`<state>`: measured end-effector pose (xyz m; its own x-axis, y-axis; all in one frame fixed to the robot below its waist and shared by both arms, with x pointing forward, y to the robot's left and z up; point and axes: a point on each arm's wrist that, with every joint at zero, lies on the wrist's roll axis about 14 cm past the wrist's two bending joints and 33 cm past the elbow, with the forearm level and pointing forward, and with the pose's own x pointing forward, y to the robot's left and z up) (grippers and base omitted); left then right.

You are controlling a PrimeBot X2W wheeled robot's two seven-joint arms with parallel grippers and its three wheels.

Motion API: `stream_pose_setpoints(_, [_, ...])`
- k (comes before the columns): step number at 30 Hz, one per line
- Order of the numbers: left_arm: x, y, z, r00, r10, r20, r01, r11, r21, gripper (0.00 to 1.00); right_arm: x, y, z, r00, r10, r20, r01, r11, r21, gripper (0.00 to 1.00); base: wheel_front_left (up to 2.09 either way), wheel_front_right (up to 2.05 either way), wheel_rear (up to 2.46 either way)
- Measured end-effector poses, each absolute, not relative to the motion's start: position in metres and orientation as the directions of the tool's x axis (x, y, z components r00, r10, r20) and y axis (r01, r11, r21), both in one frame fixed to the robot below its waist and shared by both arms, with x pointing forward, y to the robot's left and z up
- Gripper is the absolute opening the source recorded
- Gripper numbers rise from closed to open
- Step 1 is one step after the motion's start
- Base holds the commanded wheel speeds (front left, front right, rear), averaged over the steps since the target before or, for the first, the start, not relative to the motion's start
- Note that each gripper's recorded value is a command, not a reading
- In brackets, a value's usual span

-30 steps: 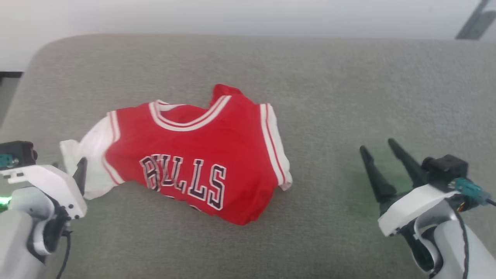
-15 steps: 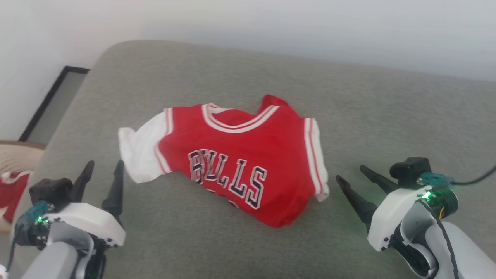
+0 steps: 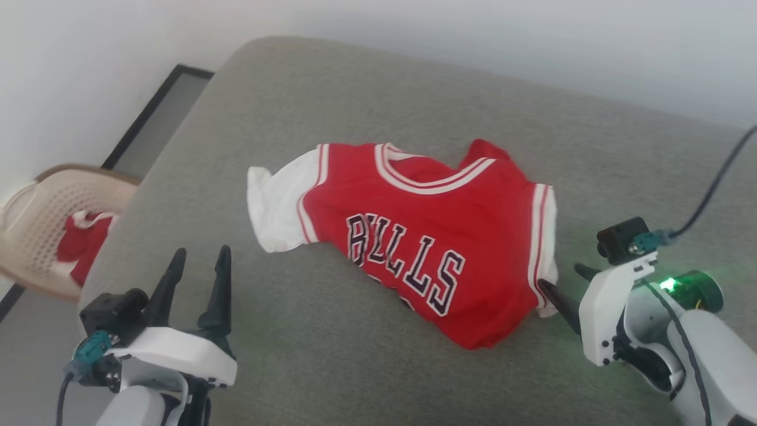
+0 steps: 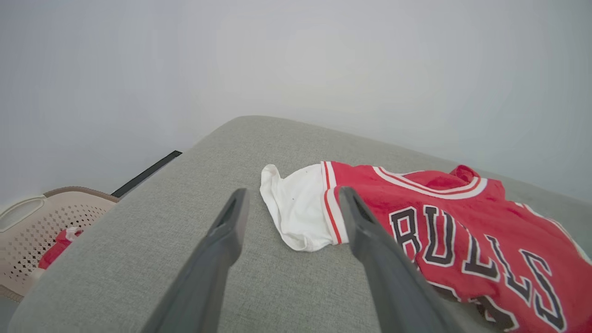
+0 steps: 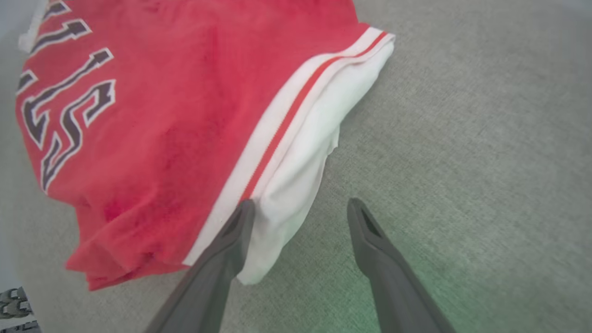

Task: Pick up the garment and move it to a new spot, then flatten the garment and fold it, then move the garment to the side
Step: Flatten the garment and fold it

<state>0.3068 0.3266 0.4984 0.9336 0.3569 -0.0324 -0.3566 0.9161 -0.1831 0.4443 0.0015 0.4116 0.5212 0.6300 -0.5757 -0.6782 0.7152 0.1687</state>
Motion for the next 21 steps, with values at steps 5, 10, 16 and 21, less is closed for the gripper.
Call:
stream_pose_setpoints(5, [0.303,0.328,0.499,0.925,0.380,-0.025,-0.377,0.906,-0.193,1.00,0.448,0.004,0.397,0.468,0.597,-0.652,-0.689,0.708,0.154,1.00,0.00,0.00,0.00])
stream_pose_setpoints(10, [0.299,0.329,0.496,0.918,0.397,-0.025,-0.393,0.895,-0.209,1.00,0.450,0.008,0.384,0.409,0.563,-0.718,-0.698,0.700,0.151,1.00,0.00,0.00,0.00])
stream_pose_setpoints(16, [0.300,0.332,0.493,0.915,0.402,-0.022,-0.397,0.892,-0.214,1.00,0.454,0.011,0.381,0.398,0.546,-0.737,-0.716,0.687,0.123,0.00,0.00,0.00,0.00])
stream_pose_setpoints(21, [0.305,0.331,0.494,0.920,0.392,-0.009,-0.384,0.897,-0.220,1.00,0.454,0.010,0.389,0.402,0.561,-0.724,-0.706,0.693,0.145,0.00,0.00,0.00,0.00])
